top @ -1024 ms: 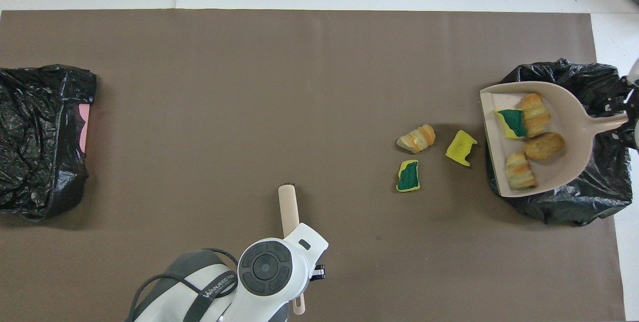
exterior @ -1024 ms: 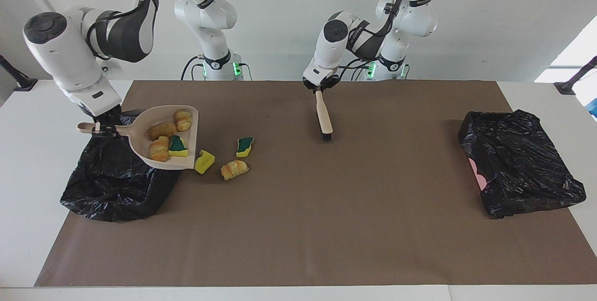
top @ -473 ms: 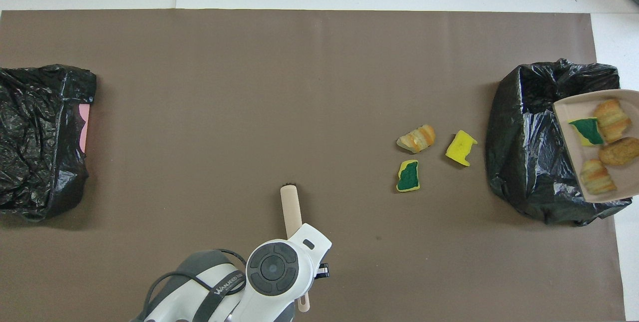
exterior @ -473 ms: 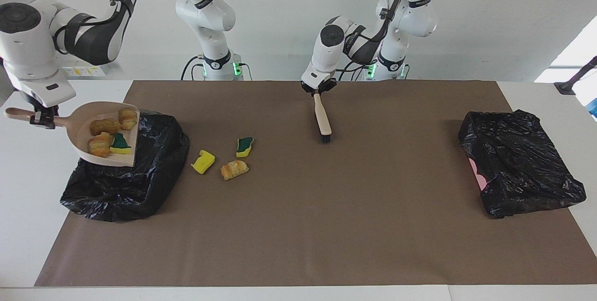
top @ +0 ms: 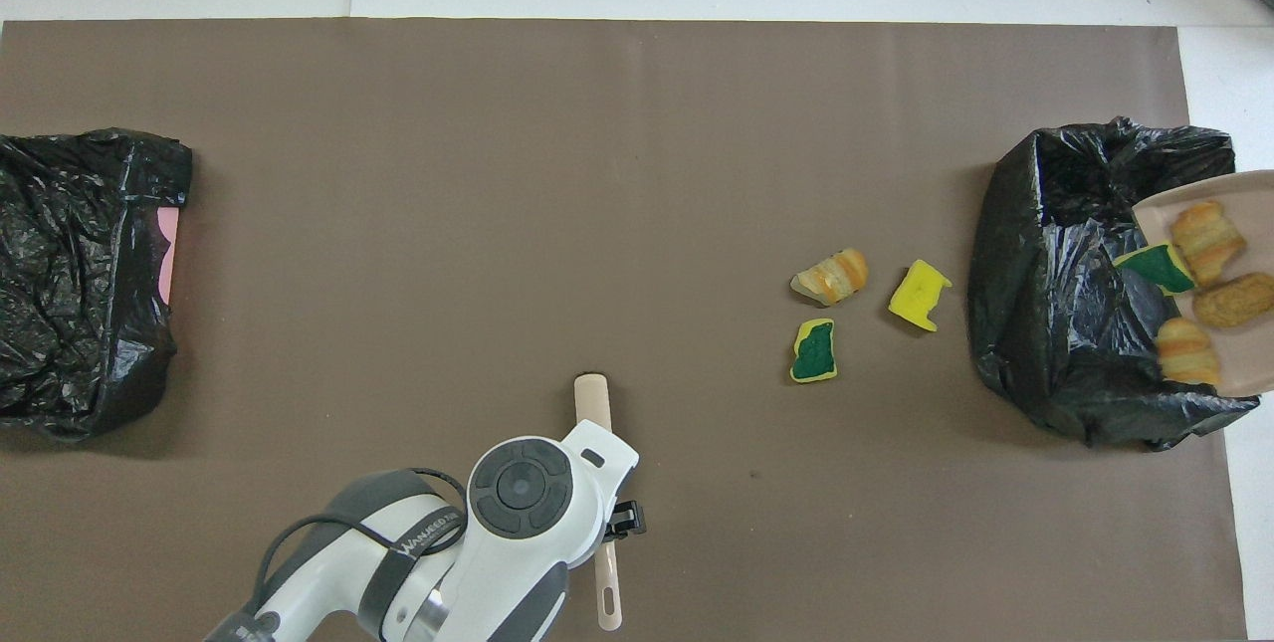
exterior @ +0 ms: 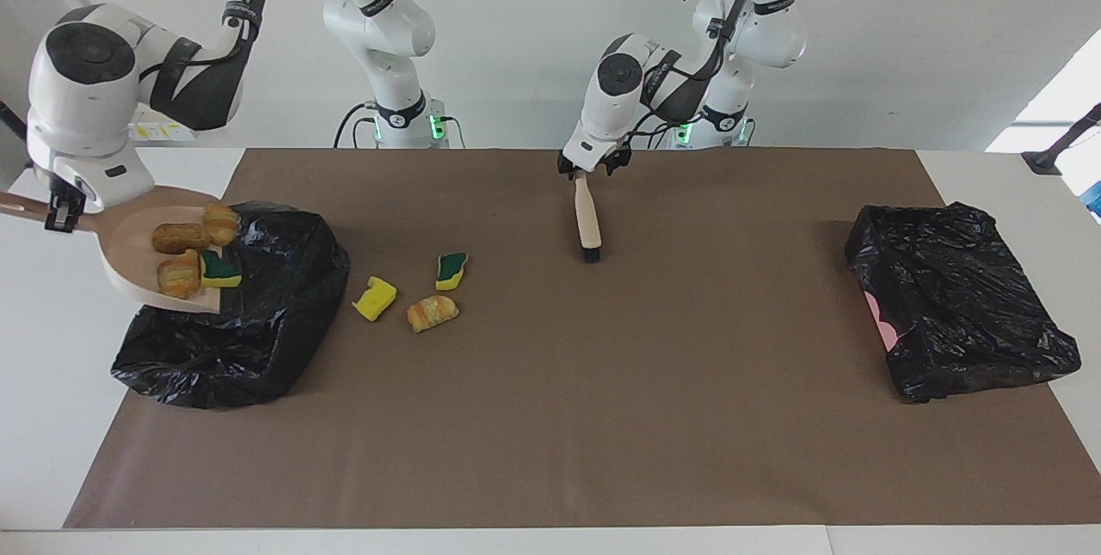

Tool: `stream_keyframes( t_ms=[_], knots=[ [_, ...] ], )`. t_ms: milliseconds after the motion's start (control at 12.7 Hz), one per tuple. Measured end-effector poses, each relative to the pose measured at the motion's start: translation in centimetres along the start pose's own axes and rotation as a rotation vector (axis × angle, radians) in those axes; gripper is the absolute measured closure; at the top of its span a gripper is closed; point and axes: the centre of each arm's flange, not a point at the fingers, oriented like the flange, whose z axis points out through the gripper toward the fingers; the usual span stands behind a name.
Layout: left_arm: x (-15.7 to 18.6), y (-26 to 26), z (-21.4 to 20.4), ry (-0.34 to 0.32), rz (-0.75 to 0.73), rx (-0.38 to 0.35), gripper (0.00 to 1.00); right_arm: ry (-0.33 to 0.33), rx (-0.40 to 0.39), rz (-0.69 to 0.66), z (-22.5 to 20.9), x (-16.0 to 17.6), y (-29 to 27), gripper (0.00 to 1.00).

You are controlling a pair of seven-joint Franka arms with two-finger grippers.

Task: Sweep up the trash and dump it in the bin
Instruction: 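Carry the dustpan to the farther bin and tip it with the right gripper, then lift the emptied dustpan back from the bin with the right gripper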

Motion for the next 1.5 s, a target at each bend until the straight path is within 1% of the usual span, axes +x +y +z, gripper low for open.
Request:
stream_keyframes(
  t_ms=[79, 236, 394, 473, 552, 709, 788, 945, 1024, 1103, 1261, 1418, 1497],
  knots=[
    [1.2, -0.9, -1.3, 0.009, -0.016, 0.009, 0.00, -0.031, -0.002, -0.025, -0.6, 0.5, 0.4, 0.67],
    [3.7, -2.9, -4.0, 0.063, -0.048, 0.008, 0.00, -0.077, -0.002, -0.064, -1.3, 1.2, 0.7, 0.67],
    [7.0, -5.7, -7.3, 0.122, -0.070, -0.016, 0.00, -0.130, 0.001, -0.102, -1.8, 1.5, 0.9, 0.67],
    [8.5, -7.5, -9.1, 0.139, -0.072, -0.030, 0.00, -0.159, 0.002, -0.118, -2.1, 1.5, 1.0, 0.67],
    [9.6, -9.6, -10.9, 0.141, -0.061, -0.036, 0.00, -0.180, 0.002, -0.129, -2.5, 1.5, 1.0, 0.67],
    [11.0, -14.5, -14.5, 0.120, -0.022, -0.034, 0.00, -0.206, -0.001, -0.145, -3.2, 1.0, 0.8, 0.67],
    [11.5, -16.5, -16.3, 0.124, -0.005, -0.031, 0.00, -0.213, -0.005, -0.148, -3.6, 0.7, 0.5, 0.67],
    [12.4, -19.6, -19.1, 0.156, 0.028, -0.008, 0.00, -0.221, -0.016, -0.143, -4.7, 0.3, 0.1, 0.67],
    [12.8, -20.6, -20.1, 0.168, 0.042, -0.001, 0.00, -0.210, -0.031, -0.139, -5.4, 0.5, 0.2, 0.67],
    [13.2, -21.9, -21.1, 0.174, 0.059, 0.004, 0.00, -0.170, -0.050, -0.132, -6.3, 1.5, 0.5, 0.67],
    [13.9, -24.5, -23.3, 0.184, 0.083, -0.002, 0.00, -0.066, -0.076, -0.122, -8.2, 4.2, 1.4, 0.67],
    [14.4, -26.7, -26.0, 0.205, 0.080, -0.013, 0.00, 0.067, -0.102, -0.083, -8.9, 6.1, 1.9, 0.67],
    [14.6, -27.3, -27.3, 0.198, 0.076, -0.016, 0.00, 0.155, -0.112, -0.041, -8.7, 6.8, 1.9, 0.67]
  ],
)
